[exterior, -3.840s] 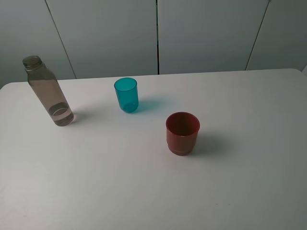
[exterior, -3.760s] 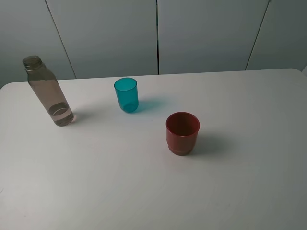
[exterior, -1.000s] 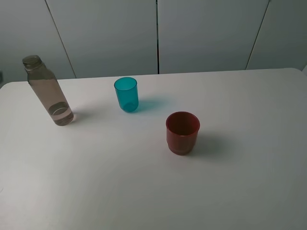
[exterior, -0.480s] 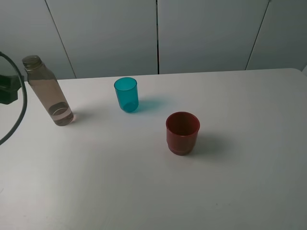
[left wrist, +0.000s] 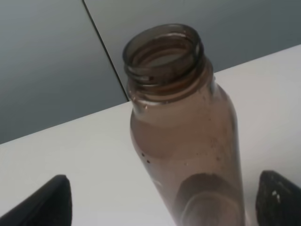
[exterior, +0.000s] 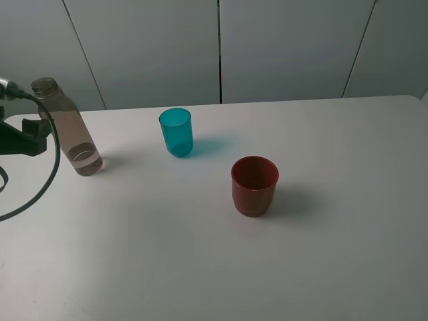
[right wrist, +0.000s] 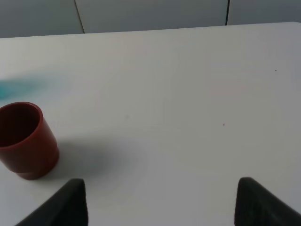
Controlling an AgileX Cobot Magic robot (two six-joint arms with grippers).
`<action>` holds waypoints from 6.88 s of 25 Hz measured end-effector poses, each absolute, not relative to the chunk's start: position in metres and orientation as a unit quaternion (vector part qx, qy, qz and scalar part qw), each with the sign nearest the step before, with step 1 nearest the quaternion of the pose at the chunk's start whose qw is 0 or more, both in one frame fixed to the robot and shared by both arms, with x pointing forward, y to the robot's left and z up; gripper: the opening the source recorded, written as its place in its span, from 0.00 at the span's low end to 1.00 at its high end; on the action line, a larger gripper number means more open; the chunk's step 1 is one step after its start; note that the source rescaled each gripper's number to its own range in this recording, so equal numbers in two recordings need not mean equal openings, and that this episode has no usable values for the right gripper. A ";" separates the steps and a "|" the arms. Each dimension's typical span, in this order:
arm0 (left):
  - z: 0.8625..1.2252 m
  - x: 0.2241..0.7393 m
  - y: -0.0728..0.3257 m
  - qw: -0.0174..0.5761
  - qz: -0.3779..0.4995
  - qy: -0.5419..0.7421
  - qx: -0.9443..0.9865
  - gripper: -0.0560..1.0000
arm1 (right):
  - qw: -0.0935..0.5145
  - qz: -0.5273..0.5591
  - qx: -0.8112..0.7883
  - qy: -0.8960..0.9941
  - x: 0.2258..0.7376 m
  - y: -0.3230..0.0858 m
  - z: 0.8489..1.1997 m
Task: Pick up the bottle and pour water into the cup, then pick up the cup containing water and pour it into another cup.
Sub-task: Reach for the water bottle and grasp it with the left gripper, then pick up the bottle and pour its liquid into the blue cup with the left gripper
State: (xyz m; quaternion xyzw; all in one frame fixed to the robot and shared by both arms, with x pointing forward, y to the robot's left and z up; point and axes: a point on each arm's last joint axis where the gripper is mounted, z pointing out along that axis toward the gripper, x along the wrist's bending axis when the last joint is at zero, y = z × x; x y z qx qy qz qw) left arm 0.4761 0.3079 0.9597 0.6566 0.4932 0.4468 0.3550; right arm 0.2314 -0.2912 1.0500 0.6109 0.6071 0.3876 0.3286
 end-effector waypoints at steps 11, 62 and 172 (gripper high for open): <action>0.930 0.488 0.307 0.353 0.434 0.493 0.666 0.99 | 0.329 0.388 0.611 0.607 0.231 -0.291 1.050; 0.897 0.537 0.310 0.357 0.420 0.507 0.663 0.99 | 0.330 0.387 0.609 0.609 0.231 -0.291 1.050; 0.928 0.606 0.307 0.330 0.431 0.472 0.694 0.09 | 0.330 0.387 0.609 0.609 0.231 -0.291 1.050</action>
